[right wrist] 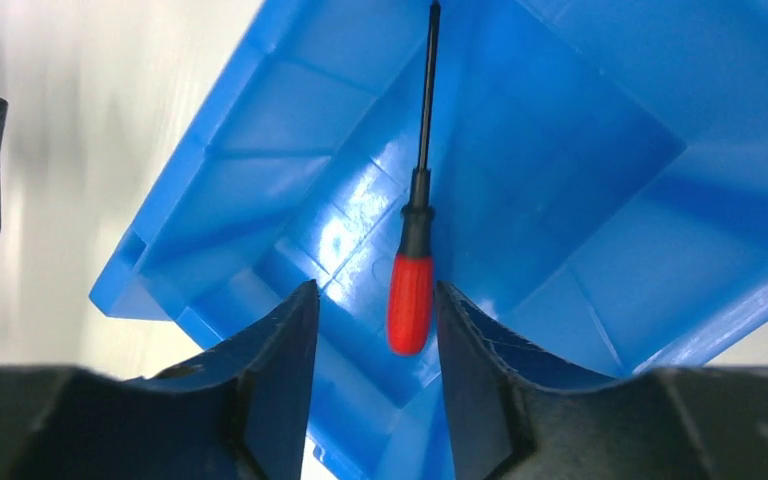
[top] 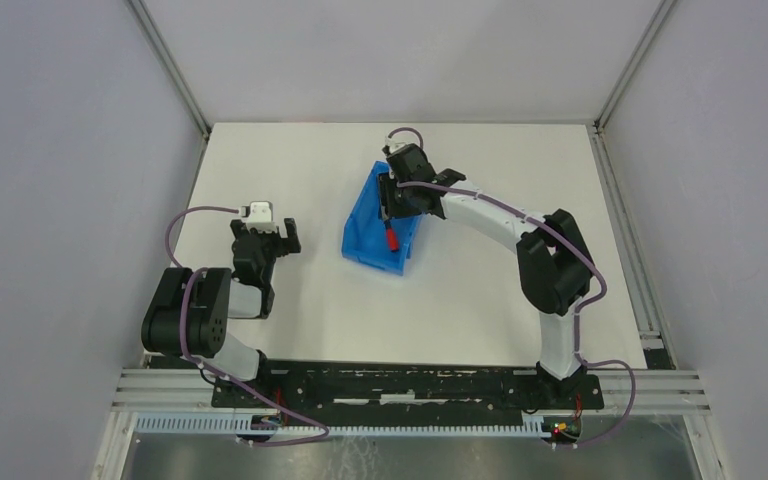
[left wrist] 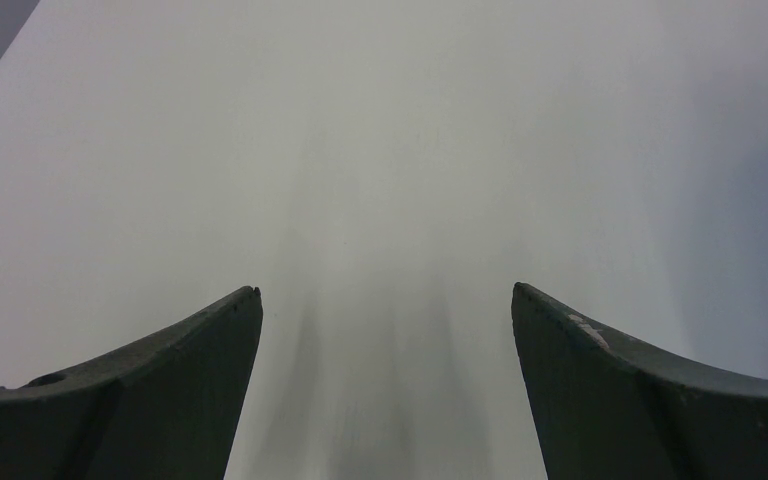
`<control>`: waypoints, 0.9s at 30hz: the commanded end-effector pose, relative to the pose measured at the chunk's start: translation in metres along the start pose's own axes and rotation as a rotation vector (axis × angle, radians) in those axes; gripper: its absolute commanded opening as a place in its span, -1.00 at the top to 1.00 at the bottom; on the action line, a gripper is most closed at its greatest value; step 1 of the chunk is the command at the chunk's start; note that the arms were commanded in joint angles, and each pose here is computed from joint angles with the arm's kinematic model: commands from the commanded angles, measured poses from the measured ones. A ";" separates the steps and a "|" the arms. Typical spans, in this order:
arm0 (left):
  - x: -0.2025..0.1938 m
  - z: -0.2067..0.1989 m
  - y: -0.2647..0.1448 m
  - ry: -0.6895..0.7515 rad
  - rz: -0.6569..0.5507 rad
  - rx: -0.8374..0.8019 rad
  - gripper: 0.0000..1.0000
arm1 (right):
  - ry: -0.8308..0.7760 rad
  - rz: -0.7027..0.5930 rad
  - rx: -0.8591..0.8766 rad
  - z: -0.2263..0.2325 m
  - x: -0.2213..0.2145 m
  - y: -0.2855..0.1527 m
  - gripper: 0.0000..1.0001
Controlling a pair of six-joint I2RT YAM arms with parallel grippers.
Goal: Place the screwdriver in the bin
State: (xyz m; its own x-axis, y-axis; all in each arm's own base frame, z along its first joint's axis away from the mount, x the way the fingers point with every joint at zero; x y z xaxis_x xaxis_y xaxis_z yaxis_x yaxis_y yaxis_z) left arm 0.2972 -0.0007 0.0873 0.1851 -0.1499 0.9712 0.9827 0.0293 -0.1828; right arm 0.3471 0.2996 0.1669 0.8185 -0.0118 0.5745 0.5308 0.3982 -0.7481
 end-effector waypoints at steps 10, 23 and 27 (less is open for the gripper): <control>0.011 0.000 0.002 -0.034 -0.053 0.010 -1.00 | -0.082 -0.414 0.070 0.030 0.098 -0.111 -0.96; 0.011 0.000 0.002 -0.034 -0.053 0.010 -1.00 | -0.132 -0.797 -0.232 -0.108 0.059 -0.217 -0.96; 0.011 0.000 0.002 -0.034 -0.053 0.010 -1.00 | -0.064 -0.816 -0.438 -0.167 -0.004 -0.202 -0.96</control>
State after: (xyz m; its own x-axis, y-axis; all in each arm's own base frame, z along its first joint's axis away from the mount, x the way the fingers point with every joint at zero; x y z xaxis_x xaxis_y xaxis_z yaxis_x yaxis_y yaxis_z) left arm 0.2971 -0.0007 0.0872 0.1855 -0.1499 0.9711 0.9826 0.0293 -0.1832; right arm 0.2836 0.0989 0.3119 0.1872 -0.1216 0.9748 0.9788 0.1072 -0.1746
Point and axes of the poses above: each gripper's point midway between its finger pads, its own y axis out along the fingers, its own z axis along the line the jaws close on, x = y × z, the point moved 8 cm from there along -y, back along the fingers, and after that the axes turned 8 degrees about y, right-handed, at the moved point
